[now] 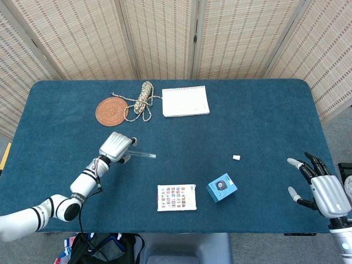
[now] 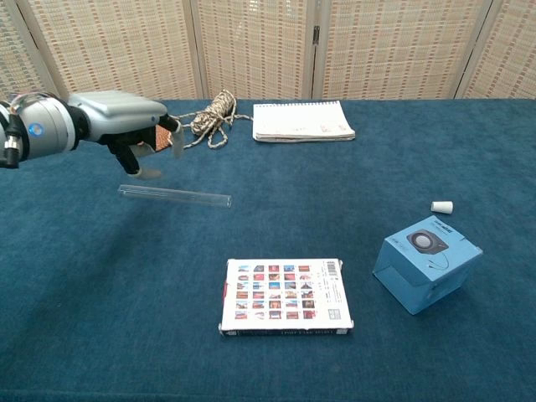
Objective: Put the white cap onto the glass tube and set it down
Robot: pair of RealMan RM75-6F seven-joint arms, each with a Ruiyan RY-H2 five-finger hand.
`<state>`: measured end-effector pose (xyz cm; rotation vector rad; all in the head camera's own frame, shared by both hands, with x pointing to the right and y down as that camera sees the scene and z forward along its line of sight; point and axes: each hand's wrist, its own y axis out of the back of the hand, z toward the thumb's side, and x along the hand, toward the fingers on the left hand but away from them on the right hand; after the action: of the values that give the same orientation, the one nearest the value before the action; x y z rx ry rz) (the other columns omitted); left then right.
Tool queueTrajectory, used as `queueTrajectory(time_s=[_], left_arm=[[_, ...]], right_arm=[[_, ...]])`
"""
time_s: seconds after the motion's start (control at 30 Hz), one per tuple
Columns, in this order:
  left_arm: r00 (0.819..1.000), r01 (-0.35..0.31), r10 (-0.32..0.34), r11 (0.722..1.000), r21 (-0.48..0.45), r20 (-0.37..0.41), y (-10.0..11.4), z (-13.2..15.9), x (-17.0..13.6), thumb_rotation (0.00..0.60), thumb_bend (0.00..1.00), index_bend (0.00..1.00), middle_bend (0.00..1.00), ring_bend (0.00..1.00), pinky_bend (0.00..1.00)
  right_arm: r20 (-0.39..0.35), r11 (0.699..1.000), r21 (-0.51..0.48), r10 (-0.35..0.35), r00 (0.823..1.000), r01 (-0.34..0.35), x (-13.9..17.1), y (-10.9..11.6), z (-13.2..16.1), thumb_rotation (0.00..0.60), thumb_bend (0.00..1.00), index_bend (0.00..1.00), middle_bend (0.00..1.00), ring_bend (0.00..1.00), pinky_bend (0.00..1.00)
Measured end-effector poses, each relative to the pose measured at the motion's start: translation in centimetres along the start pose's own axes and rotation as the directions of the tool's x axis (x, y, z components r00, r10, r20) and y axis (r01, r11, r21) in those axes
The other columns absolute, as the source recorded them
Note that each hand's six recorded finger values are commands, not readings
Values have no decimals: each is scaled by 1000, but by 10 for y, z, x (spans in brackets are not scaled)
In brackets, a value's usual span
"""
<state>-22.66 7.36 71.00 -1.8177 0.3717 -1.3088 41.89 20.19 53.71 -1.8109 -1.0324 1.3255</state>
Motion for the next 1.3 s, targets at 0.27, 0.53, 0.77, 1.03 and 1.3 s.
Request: queueTrajectory(time_s=[0.27,0.53,0.77,1.03,1.3], left_arm=[[998,41,-40,999,6,-46,-16,6,25,600,278,425,942,908,1000],[995,82,-82,997,-12,-64,-25,12,35,600,277,442,944,911,1000],[992,110,-110,994,-10,-65,-31,18,41,600,278,443,944,911,1000],[988,129,-130,992,-15,-82,-37,20,46,600,277,445,946,912,1000],[986,140,-140,990,-9,-89,-39,21,49,600,277,454,947,912,1000]], right_arm=[[8,1000,-7,10,1000,-10,-5,-3,-6,600,330,163,246,42,68],[10,1000,-8,17,1000,-17,-8,-5,-7,600,331,163,246,42,68],[14,1000,-10,16,1000,-16,-9,-5,-8,600,330,163,247,42,68],[18,1000,-12,16,1000,-16,-8,-5,-10,600,331,163,248,42,68],[27,1000,-14,16,999,-16,-7,-6,-13,600,330,163,249,42,68]])
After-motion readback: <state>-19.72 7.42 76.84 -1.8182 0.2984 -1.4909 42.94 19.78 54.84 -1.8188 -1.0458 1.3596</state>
